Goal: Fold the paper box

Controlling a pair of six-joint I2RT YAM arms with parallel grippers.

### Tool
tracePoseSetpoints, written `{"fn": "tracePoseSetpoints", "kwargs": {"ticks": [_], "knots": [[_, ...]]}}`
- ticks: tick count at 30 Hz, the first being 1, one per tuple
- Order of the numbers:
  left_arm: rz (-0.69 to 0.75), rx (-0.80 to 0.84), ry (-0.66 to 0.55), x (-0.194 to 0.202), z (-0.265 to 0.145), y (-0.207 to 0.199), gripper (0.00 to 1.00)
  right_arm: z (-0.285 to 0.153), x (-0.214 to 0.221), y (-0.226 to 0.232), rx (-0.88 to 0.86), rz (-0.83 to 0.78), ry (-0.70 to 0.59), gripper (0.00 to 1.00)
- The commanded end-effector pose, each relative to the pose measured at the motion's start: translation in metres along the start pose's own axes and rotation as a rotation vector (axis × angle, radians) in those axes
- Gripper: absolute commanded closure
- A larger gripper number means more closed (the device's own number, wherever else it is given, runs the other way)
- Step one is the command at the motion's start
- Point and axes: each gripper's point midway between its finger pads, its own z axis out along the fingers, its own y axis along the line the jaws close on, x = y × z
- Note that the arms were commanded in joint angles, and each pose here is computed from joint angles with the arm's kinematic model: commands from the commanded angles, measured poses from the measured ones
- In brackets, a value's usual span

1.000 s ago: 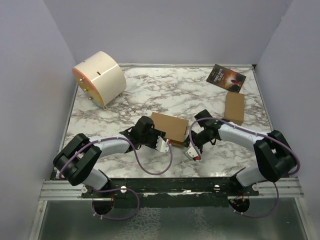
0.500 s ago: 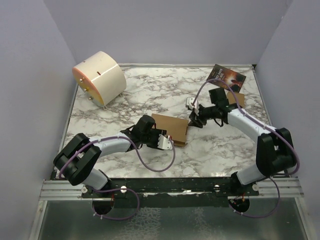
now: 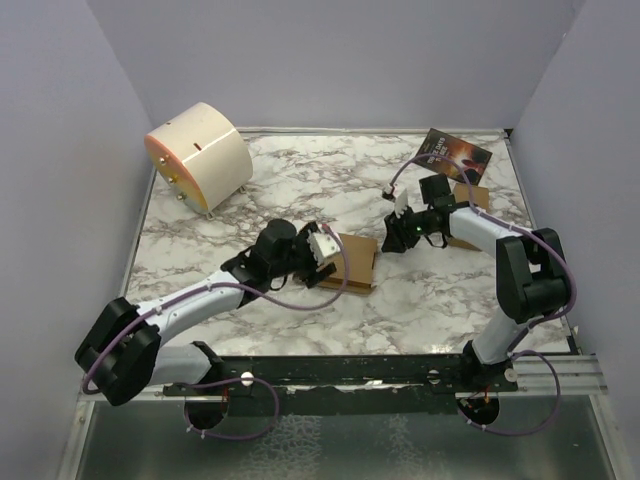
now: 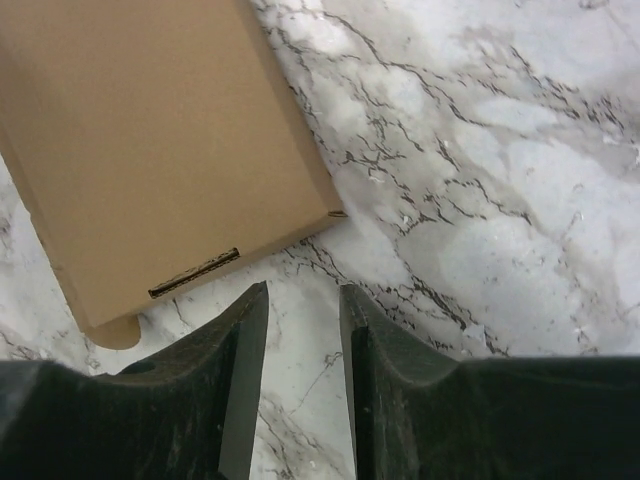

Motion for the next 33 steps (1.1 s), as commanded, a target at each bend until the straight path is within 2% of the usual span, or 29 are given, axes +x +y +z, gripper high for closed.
{"fn": "tracePoseSetpoints", "kwargs": {"ticks": [1,4,7,11,18,25,33], "knots": [[-0.605,-0.345,0.084,0.020,-0.019,0.062,0.29,-0.006,-0.007,-0.013,0.061,0.075,-0.029,0.69],[-0.927,-0.467,0.091,0.053,-0.034,0.086,0.28,-0.008,-0.007,-0.017,0.075,0.087,-0.035,0.77],[-1.060,-0.525,0.043,0.075,-0.037,0.095,0.27,-0.006,-0.003,-0.022,0.086,0.093,-0.023,0.85],[-1.111,-0.540,0.055,0.088,-0.027,0.100,0.28,0.004,0.000,-0.028,0.079,0.109,-0.006,0.90],[-1.145,-0.440,0.034,0.087,-0.007,0.093,0.29,0.023,-0.005,-0.037,0.044,0.128,0.017,0.92],[-1.220,-0.337,0.044,0.091,0.000,0.065,0.31,0.039,-0.022,-0.042,0.022,0.085,0.037,0.92],[-1.234,-0.252,0.057,0.082,0.001,0.030,0.32,0.058,-0.042,-0.041,-0.029,0.051,0.051,0.91]]}}
